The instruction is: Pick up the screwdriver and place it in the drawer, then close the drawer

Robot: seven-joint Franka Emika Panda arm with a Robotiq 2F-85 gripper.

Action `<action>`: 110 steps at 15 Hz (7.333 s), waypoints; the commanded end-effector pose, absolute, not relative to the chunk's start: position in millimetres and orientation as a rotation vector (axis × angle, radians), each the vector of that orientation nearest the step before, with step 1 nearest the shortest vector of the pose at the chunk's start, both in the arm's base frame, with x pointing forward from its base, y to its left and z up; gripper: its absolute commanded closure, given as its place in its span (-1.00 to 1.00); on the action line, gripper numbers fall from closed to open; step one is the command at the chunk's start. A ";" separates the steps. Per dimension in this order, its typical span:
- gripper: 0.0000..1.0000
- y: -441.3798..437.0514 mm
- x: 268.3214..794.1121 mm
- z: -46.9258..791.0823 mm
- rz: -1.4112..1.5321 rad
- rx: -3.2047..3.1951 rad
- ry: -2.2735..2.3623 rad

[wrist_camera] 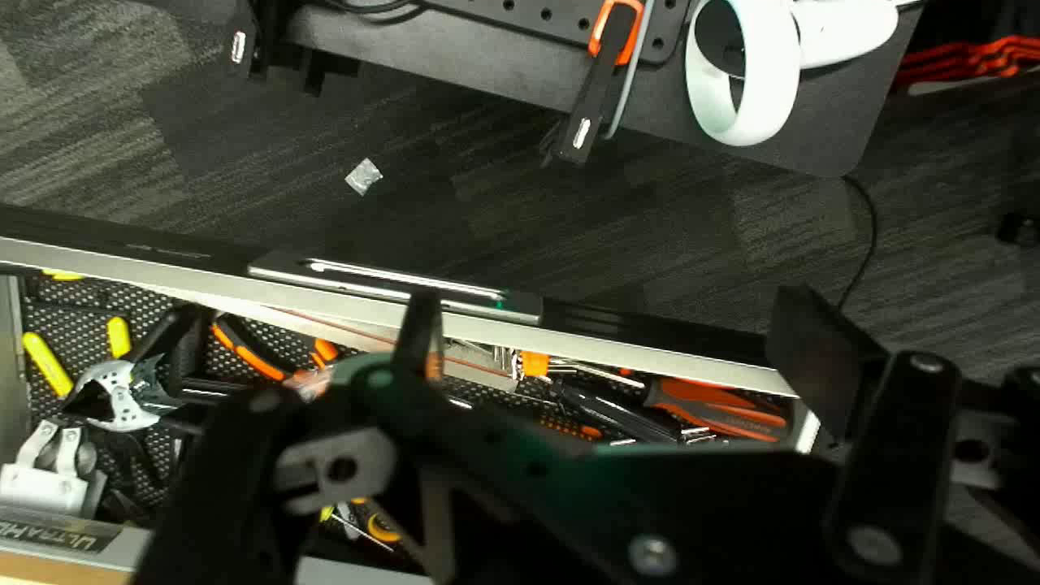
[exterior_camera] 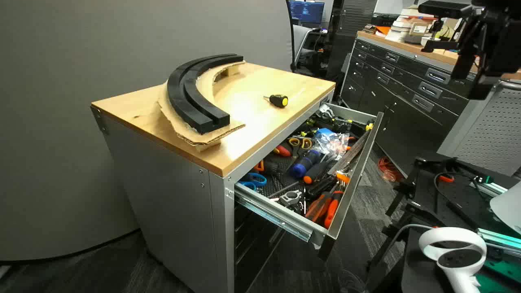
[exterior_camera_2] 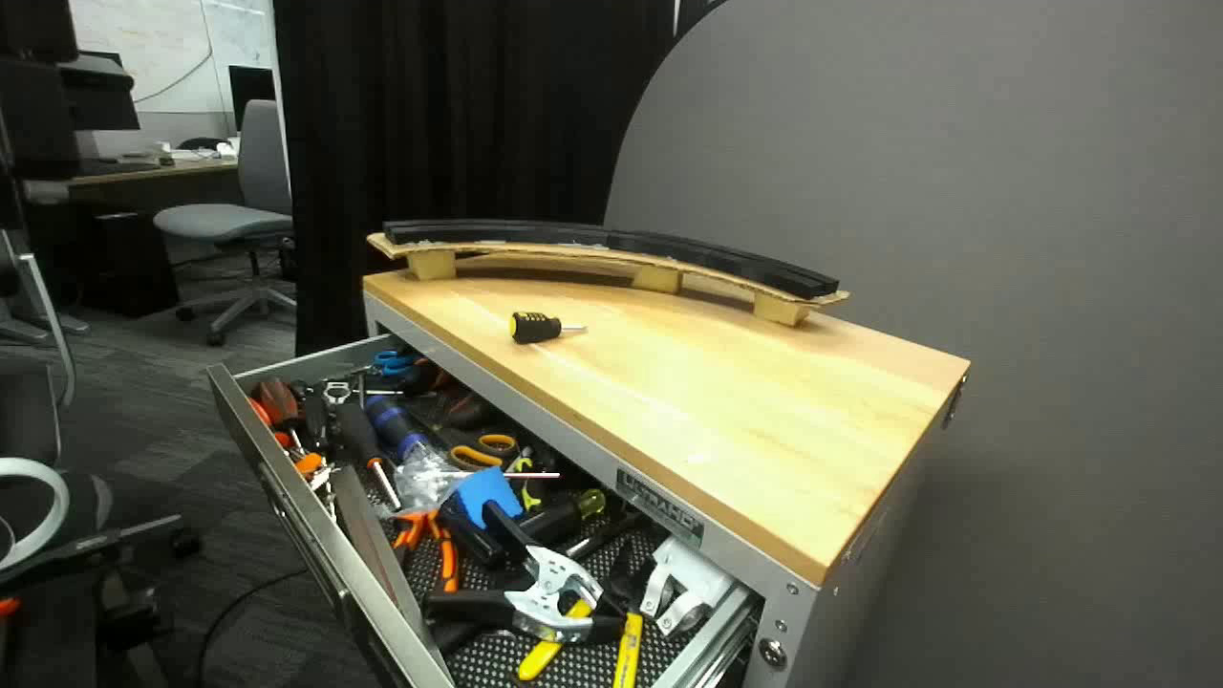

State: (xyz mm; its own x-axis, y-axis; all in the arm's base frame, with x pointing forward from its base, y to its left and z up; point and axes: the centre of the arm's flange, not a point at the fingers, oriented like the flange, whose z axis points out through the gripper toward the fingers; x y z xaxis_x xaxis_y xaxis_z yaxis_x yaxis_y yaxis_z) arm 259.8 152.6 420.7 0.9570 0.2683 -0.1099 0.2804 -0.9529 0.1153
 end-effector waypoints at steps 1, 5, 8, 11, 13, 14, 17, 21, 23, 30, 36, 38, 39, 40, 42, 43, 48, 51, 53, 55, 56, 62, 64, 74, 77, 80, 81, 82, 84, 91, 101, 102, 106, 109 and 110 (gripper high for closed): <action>-1.00 152.8 260.0 421.4 -0.137 2.980 0.420; -1.00 153.3 260.3 423.1 -0.131 2.981 0.421; -1.00 153.3 260.3 423.1 -0.131 2.981 0.421; -1.00 153.3 260.3 423.1 -0.131 2.981 0.421; -1.00 153.3 260.3 423.2 -0.130 2.981 0.421; -1.00 153.3 260.3 423.2 -0.130 2.981 0.421; -1.00 153.3 260.3 423.2 -0.130 2.981 0.421; -1.00 153.3 260.3 423.2 -0.130 2.981 0.421; -1.00 153.3 260.3 423.2 -0.130 2.981 0.421; -1.00 153.3 260.3 423.2 -0.130 2.981 0.421; -1.00 153.3 260.3 423.2 -0.130 2.981 0.421; -1.00 153.3 260.3 423.2 -0.130 2.981 0.421; -1.00 153.3 260.3 423.2 -0.130 2.981 0.421; -1.00 153.3 260.3 423.2 -0.130 2.981 0.421; -1.00 153.3 260.3 423.2 -0.130 2.981 0.421; -1.00 153.3 260.3 423.2 -0.130 2.981 0.421; -1.00 153.3 260.3 423.2 -0.130 2.981 0.421; -1.00 153.3 260.3 423.2 -0.130 2.981 0.421; -1.00 153.3 260.3 423.2 -0.130 2.981 0.421; -1.00 153.3 260.3 423.2 -0.130 2.981 0.421; -1.00 153.3 260.3 423.2 -0.130 2.981 0.421; -1.00 153.3 260.3 423.2 -0.130 2.981 0.421; -1.00 153.3 260.3 423.2 -0.130 2.981 0.421; -1.00 153.3 260.3 423.2 -0.130 2.981 0.421; -1.00 153.3 260.3 423.2 -0.130 2.981 0.421; -1.00 153.3 260.3 423.2 -0.130 2.981 0.421; -1.00 153.3 260.3 423.2 -0.130 2.981 0.421; -1.00 153.3 260.3 423.2 -0.130 2.981 0.421; -1.00 153.3 260.3 423.2 -0.130 2.981 0.421; -1.00 153.3 260.3 423.2 -0.130 2.981 0.421; -1.00 199.3 327.9 400.8 0.007 3.012 0.271; -1.00 207.0 342.6 395.6 0.035 3.011 0.252; -1.00 222.9 411.5 387.1 0.141 2.991 0.200; -1.00 213.9 465.8 380.9 0.161 2.980 0.148; -1.00 210.8 480.2 377.6 0.150 2.978 0.135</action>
